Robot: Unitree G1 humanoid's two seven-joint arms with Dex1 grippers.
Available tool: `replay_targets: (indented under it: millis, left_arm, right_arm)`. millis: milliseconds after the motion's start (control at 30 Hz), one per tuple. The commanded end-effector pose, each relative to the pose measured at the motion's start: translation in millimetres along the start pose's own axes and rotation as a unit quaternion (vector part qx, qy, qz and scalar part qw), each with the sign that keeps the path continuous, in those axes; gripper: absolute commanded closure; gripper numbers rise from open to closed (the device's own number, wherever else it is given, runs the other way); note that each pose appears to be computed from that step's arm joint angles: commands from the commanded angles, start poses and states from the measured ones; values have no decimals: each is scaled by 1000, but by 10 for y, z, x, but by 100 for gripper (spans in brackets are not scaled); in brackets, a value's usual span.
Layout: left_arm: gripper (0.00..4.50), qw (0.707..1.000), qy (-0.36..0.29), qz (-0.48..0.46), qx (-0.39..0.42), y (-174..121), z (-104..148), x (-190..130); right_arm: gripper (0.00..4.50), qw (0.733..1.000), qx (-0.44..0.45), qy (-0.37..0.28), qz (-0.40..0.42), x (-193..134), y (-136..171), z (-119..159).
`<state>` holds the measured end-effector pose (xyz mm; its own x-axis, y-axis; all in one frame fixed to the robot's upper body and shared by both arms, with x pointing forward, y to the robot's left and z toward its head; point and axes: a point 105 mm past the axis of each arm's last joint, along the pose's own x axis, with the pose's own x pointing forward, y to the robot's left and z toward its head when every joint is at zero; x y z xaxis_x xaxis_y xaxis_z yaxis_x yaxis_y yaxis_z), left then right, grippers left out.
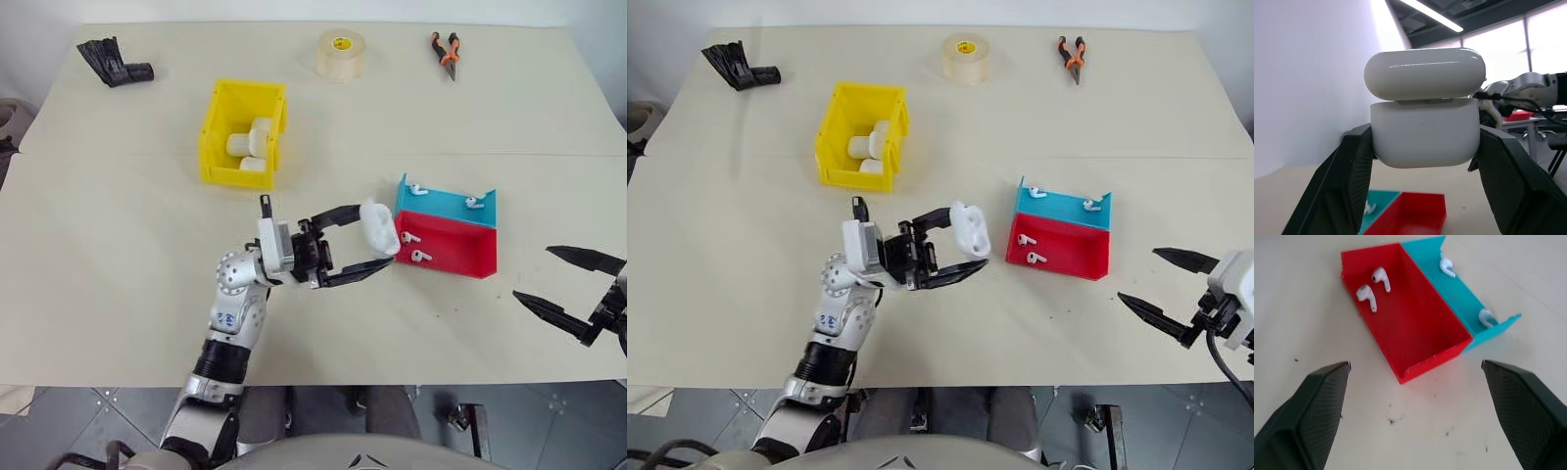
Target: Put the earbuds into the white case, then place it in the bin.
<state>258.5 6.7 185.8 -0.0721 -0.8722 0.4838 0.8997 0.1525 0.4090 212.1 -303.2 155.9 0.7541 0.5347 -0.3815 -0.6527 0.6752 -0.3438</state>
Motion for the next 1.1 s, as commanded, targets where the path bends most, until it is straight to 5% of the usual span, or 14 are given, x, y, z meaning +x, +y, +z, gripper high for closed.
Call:
replay_targets:
  millis: [33,667,1033,1100]
  left_arm:
    - [173,999,-36,-38,0,-55,12,130]
    - [173,999,-18,-43,-4,-33,72,-31]
    - [173,1000,-8,-21,9,44,71,-51]
    - [173,1000,-8,-20,10,46,73,-49]
  right_arm:
    - [0,999,-16,38,12,29,-54,73]
    - [0,973,-56,153,162,1157,280,626]
    - [0,968,-80,185,151,1359,298,652]
    - [38,968,-82,186,149,1372,295,654]
